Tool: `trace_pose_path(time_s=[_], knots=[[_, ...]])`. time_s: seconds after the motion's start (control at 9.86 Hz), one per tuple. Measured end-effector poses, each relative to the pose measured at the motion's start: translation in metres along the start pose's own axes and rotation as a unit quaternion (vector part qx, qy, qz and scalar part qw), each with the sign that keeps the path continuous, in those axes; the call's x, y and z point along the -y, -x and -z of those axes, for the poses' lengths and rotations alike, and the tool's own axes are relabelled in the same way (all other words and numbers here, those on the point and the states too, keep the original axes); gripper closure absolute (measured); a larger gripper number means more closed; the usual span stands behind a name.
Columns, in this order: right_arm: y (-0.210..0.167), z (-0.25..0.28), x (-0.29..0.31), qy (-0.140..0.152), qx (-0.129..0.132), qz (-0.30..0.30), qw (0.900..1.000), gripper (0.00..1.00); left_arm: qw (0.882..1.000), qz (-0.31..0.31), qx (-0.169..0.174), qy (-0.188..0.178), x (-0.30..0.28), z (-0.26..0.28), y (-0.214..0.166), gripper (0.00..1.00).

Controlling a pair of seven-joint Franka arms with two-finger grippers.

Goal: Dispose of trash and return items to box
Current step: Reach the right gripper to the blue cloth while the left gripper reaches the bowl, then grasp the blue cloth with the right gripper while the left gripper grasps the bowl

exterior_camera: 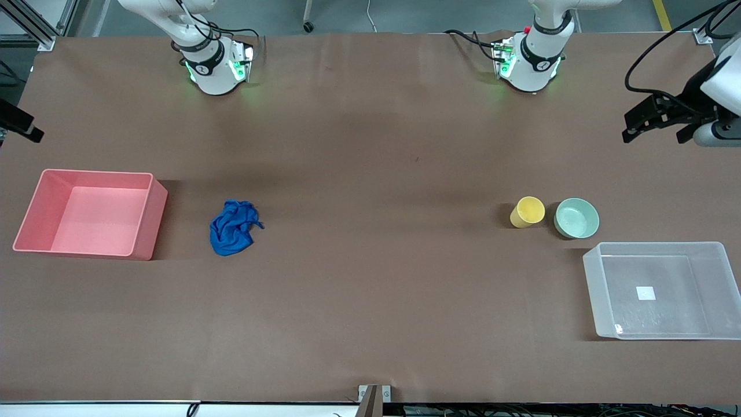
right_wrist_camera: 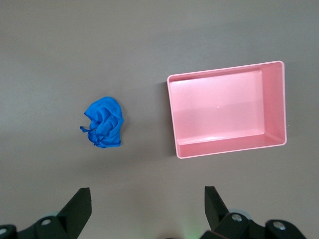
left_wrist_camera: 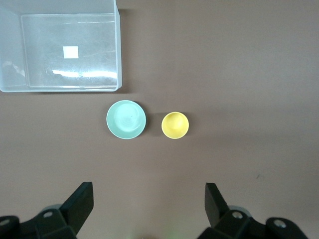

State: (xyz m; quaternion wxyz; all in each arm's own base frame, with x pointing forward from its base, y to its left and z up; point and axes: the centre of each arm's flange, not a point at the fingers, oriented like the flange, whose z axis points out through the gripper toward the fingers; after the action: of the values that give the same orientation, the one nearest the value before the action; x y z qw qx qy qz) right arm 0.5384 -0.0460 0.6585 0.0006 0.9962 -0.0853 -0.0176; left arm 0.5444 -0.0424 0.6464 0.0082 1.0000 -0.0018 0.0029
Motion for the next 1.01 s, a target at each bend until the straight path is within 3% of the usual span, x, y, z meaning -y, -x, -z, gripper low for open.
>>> trace_pose_path(time_s=[0.3,0.51,0.71,1.01], knots=[[-0.037,-0.141,0.096,0.019,-0.006,-0.021,1.000,0.00,1.000,0.013,-0.019,-0.003,0.043,-0.061,-0.025,0.02],[-0.038,-0.263,0.129,0.006,-0.025,-0.048,0.999,0.00,1.000,0.014,-0.018,-0.004,0.079,-0.126,-0.031,0.03],[-0.034,-0.361,0.140,-0.003,-0.023,-0.064,0.998,0.00,1.000,0.014,-0.003,-0.003,0.106,-0.198,-0.031,0.04],[-0.030,-0.438,0.141,-0.022,-0.038,-0.069,0.997,0.00,1.000,0.020,0.007,-0.001,0.123,-0.290,-0.027,0.04]])
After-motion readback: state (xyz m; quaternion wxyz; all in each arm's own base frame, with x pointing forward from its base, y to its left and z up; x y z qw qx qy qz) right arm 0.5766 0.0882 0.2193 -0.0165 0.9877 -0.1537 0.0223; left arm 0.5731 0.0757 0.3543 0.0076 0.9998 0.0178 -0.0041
